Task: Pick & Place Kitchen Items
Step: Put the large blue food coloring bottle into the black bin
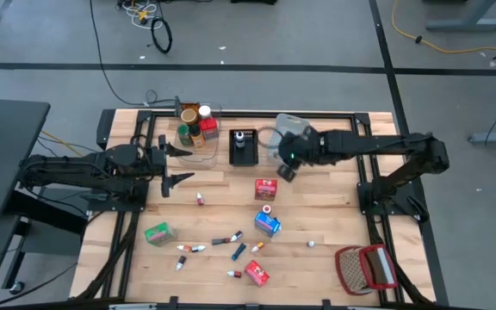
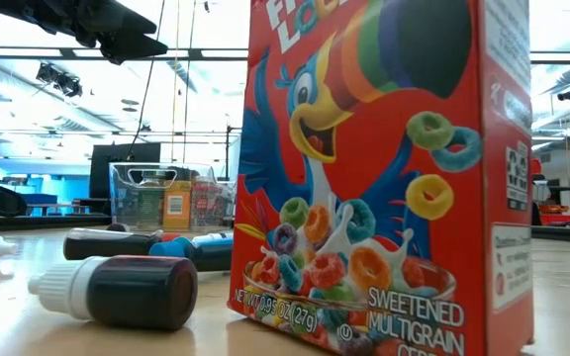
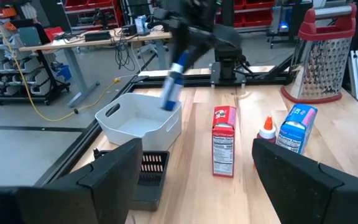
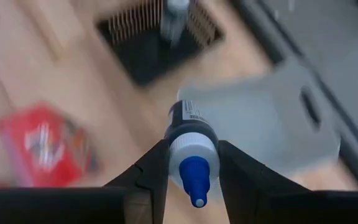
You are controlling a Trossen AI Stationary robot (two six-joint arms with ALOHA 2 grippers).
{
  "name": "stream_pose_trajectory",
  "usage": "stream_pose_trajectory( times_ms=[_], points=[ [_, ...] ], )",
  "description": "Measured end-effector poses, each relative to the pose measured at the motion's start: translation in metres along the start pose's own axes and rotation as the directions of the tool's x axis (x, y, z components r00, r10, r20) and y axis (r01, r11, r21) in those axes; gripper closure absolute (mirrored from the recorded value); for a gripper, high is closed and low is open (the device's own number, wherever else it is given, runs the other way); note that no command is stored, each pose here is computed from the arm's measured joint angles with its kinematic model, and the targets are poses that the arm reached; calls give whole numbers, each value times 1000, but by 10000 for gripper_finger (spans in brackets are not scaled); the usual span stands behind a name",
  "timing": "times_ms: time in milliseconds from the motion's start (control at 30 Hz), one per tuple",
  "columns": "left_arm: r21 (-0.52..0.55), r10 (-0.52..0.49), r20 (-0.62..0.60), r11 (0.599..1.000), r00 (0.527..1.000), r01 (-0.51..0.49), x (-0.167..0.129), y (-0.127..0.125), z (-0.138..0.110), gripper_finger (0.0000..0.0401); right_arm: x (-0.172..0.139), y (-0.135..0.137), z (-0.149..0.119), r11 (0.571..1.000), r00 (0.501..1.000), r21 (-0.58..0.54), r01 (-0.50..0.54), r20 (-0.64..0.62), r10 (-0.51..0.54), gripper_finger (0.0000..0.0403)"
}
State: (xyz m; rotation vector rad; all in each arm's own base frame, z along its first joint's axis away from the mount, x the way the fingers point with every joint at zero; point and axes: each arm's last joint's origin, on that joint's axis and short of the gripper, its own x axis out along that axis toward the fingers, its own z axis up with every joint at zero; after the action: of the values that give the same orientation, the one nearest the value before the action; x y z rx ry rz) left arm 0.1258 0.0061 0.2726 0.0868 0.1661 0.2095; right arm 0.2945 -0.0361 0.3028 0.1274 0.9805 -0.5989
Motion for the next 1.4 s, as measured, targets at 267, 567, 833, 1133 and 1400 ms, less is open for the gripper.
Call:
stream_pose_trajectory(
  times_ms=[267, 567, 833, 1133, 1400],
  points=[
    [37, 1, 3, 999, 1000, -1, 0, 0, 0, 90, 40, -19, 39, 990, 978, -112, -87, 177, 106, 284],
    [59, 4, 40, 998, 999, -7, 0, 0, 4, 90, 99, -34, 74, 976, 990, -183, -117, 57, 129, 284],
    [65, 4, 37, 998, 999, -7, 0, 0, 4, 90, 140, -47, 77, 975, 988, -158, -155, -32, 152, 283],
    [65, 2, 12, 998, 1000, -3, 0, 0, 1, 90, 160, -55, 76, 973, 988, -170, -156, -35, 152, 267],
    [45, 2, 12, 999, 1000, -3, 0, 0, 1, 90, 172, -58, 75, 968, 986, -186, -166, -34, 163, 243]
  ],
)
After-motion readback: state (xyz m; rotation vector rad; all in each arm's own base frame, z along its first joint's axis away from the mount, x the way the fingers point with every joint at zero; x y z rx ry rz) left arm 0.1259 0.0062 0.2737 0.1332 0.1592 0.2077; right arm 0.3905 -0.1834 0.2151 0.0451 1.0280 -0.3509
